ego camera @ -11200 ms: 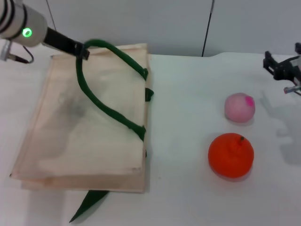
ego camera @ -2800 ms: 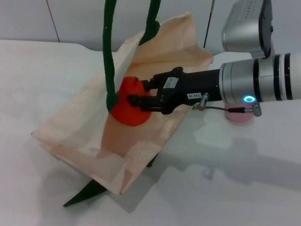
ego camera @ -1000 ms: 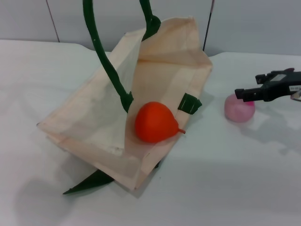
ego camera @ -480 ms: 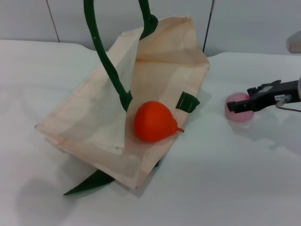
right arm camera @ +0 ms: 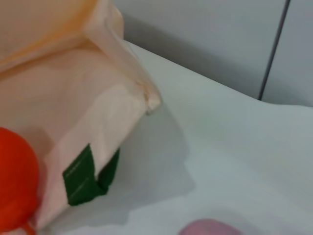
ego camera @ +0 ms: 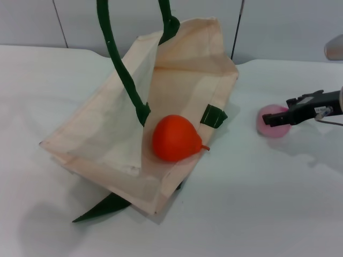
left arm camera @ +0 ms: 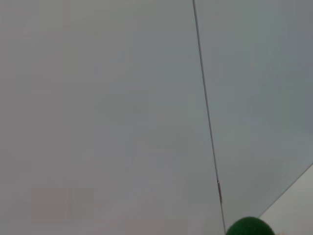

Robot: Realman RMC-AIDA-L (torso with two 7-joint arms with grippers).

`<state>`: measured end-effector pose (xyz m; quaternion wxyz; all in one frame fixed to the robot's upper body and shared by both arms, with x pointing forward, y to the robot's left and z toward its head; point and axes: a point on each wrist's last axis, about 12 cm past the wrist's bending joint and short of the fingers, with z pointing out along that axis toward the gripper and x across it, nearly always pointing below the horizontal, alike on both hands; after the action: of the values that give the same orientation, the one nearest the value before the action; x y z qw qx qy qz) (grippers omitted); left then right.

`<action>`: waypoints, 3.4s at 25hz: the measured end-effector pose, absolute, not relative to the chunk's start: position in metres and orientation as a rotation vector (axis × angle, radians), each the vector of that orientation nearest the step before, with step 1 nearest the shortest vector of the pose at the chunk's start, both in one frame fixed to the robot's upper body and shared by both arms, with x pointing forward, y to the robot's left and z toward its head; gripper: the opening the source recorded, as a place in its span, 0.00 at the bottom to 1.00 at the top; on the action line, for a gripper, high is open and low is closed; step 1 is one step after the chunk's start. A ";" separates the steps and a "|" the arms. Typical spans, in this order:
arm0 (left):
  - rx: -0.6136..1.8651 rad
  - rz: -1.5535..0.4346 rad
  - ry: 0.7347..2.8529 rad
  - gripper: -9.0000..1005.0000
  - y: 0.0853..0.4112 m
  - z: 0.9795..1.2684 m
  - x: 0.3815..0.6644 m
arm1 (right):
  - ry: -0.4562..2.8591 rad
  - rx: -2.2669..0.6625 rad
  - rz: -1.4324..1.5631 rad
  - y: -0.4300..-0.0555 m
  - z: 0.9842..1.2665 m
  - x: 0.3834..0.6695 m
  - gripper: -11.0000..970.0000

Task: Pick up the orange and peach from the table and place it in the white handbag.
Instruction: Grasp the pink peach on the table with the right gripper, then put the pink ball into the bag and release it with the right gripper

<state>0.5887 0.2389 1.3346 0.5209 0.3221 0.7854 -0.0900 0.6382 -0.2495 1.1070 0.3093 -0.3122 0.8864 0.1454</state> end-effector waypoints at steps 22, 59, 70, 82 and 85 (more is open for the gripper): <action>0.774 -0.198 1.869 0.19 0.239 1.338 0.587 | 2.399 -0.888 0.396 -0.231 1.097 0.642 0.88; 0.835 -0.224 1.816 0.20 0.216 1.349 0.589 | 2.030 -1.110 0.670 -0.170 1.162 0.623 0.56; 0.897 -0.309 1.784 0.21 0.196 1.347 0.583 | 2.011 -1.071 0.590 -0.167 1.153 0.639 0.56; 0.944 -0.363 1.747 0.21 0.182 1.345 0.575 | 1.995 -1.075 0.520 -0.162 1.145 0.652 0.56; 0.960 -0.367 1.742 0.21 0.177 1.343 0.575 | 1.983 -1.064 0.536 -0.160 1.147 0.653 0.56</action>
<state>0.5745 0.1771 1.3434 0.5309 0.4024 0.7298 -0.1538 0.6529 -0.1602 1.1467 0.4026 -0.4210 0.7847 0.2121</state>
